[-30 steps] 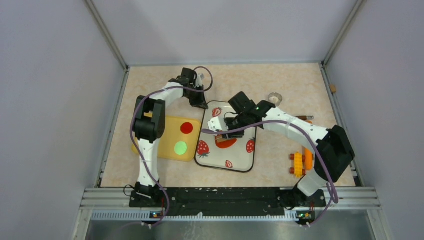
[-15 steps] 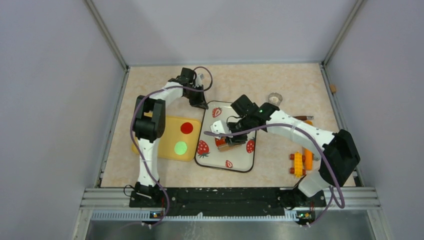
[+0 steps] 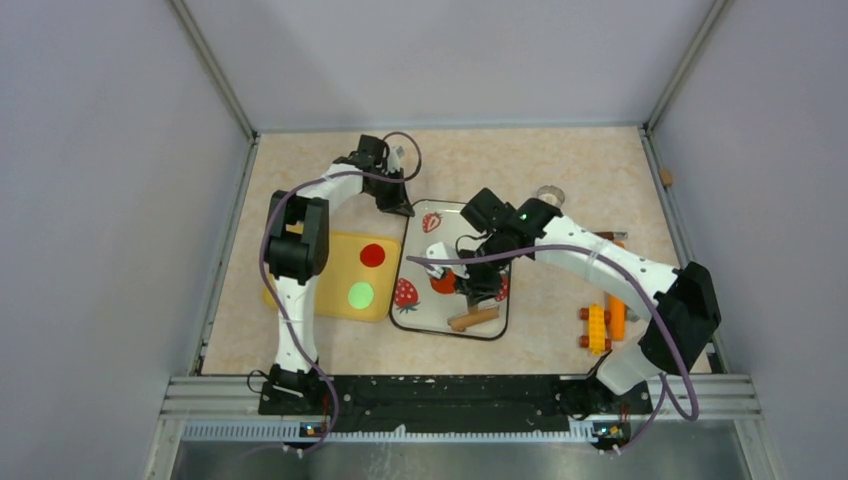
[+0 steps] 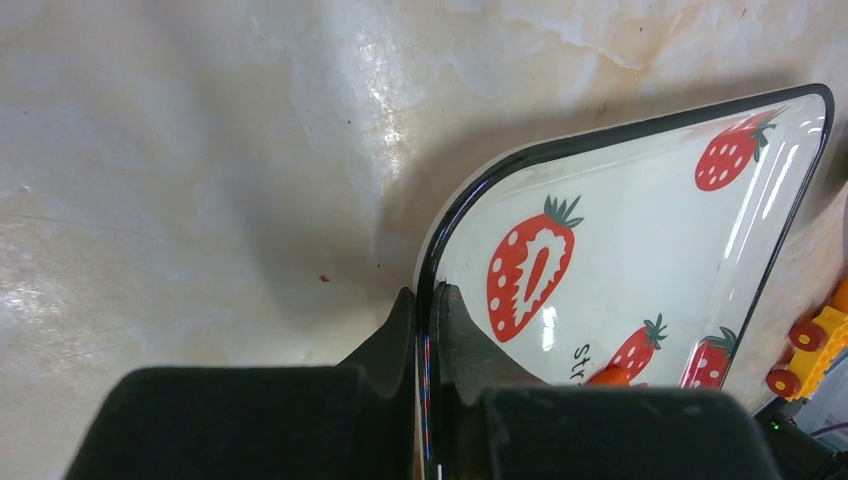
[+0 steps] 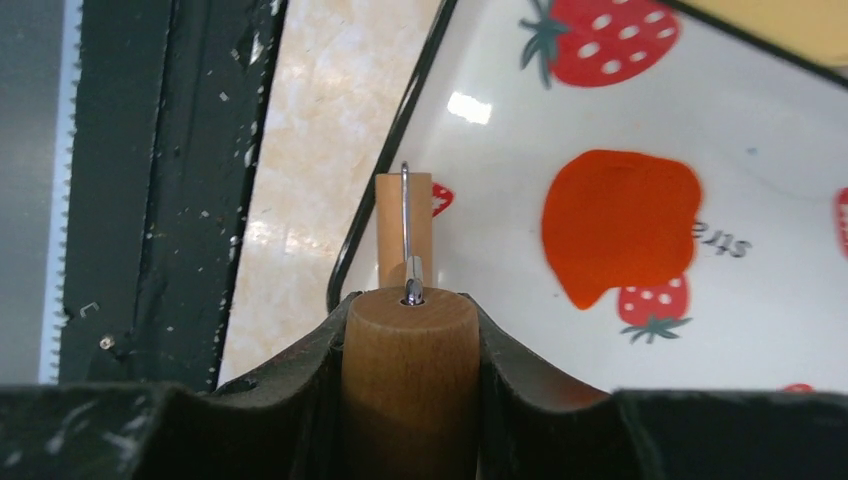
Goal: Roll out the dumpling wrappers from the dough
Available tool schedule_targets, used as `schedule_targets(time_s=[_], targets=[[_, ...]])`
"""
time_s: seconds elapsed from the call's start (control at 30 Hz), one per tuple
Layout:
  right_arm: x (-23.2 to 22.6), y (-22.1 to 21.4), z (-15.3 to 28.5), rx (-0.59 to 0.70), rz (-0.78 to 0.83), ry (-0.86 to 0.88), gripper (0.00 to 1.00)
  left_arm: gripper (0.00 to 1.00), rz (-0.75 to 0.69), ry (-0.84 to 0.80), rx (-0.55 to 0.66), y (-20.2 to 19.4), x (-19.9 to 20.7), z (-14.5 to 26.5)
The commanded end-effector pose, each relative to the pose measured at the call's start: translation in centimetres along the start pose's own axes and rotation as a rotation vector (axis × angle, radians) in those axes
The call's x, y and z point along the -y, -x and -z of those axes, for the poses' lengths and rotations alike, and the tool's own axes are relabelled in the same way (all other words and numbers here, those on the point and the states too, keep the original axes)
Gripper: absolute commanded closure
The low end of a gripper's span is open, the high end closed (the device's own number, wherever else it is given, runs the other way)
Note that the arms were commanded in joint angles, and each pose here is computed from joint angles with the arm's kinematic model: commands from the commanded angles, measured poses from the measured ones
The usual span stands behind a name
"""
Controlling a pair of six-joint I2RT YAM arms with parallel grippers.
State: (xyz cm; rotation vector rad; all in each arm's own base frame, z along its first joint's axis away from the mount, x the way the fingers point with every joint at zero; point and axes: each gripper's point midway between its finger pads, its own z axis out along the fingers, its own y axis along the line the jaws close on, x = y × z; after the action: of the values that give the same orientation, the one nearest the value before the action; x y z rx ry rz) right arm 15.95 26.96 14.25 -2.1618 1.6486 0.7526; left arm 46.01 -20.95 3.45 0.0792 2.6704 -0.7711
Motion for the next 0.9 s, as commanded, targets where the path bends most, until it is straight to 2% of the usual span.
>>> schedule_targets(time_s=[0.0,0.2,0.4,0.7,0.87], targets=[[3.4,3.7,2.9,0.053,0.084,-0.154,1.0,1.0,0.002,0.136,0.047,0.5,-4.2,0.2],[8.1,4.5,2.3,0.077,0.179,-0.331,1.0,1.0,0.0,0.133,0.039,0.2,-4.2,0.3],[9.5,3.9,0.7,0.077,0.216,-0.369,1.0,1.0,-0.001,0.13,0.036,-0.1,-4.1,0.5],[2.8,-1.9,-3.7,0.002,0.095,-0.074,1.0,1.0,-0.008,0.132,0.048,0.4,-4.0,0.8],[-0.4,-2.8,-4.3,-0.005,-0.016,0.058,1.0,1.0,-0.005,0.133,0.049,0.5,-4.2,0.6]])
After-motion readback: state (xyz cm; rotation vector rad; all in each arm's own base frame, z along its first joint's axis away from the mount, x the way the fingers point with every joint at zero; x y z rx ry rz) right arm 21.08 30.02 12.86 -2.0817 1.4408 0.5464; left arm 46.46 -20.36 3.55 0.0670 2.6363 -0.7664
